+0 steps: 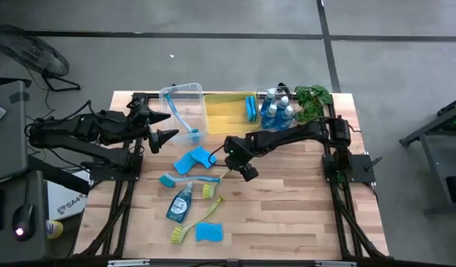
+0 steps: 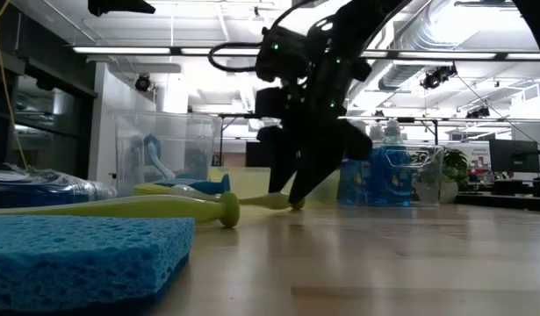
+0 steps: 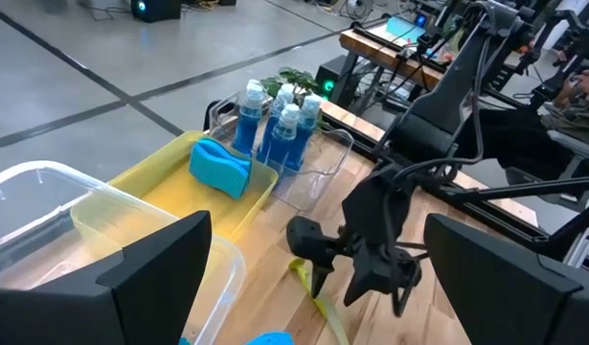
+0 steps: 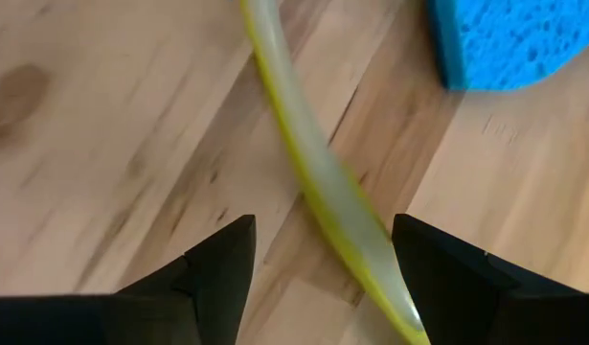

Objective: Pick & Place Kitchen Sink Supplies
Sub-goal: Put the yellow dish brush into the white bin

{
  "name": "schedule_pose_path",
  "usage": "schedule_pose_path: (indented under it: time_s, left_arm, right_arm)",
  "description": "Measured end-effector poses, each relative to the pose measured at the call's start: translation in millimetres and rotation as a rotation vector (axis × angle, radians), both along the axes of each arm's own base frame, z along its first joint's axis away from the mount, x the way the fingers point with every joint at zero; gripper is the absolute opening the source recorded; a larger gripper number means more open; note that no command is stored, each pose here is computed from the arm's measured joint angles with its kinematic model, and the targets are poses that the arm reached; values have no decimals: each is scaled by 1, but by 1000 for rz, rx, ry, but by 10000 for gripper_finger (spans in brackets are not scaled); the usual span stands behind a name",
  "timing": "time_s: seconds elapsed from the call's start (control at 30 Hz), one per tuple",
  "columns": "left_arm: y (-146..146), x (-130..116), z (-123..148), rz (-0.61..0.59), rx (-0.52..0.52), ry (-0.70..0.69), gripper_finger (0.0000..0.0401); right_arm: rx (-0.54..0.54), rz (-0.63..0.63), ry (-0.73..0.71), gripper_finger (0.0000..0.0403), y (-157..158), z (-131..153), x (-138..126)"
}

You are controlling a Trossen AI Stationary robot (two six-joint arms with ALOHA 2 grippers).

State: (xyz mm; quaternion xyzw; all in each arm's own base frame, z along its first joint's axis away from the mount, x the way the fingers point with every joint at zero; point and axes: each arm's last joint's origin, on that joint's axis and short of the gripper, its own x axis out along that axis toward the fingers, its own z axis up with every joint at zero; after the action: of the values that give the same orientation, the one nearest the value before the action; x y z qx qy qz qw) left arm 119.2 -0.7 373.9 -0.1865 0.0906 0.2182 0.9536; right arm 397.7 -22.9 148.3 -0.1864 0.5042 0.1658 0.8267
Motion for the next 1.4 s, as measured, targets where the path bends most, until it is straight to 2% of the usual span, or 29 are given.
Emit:
schedule_pose_path:
  time_s: [0.2, 0.33, 0.57, 0.9, 1.17, 1.4]
  left_arm:
    - [0, 0, 0, 1, 0, 1, 376]
    - [0, 0, 0, 1, -2, -1, 376]
    - [0, 0, 0, 1, -5, 2, 376]
    - [0, -1, -3, 2, -21, 20, 376]
    - [0, -1, -3, 1, -23, 20, 376]
    - [0, -1, -3, -1, -23, 21, 376]
  right_arm:
    - [4, -1, -4, 239, 0, -6, 3]
    - [19, -25, 17, 224, 0, -8, 1]
    - [37, -99, 60, 157, 2, -12, -3]
    - [-113, -133, 81, 74, 11, -12, -6]
    - [-155, -123, 86, 73, 21, 0, -12]
    - [-182, -112, 32, 69, 31, 29, -20]
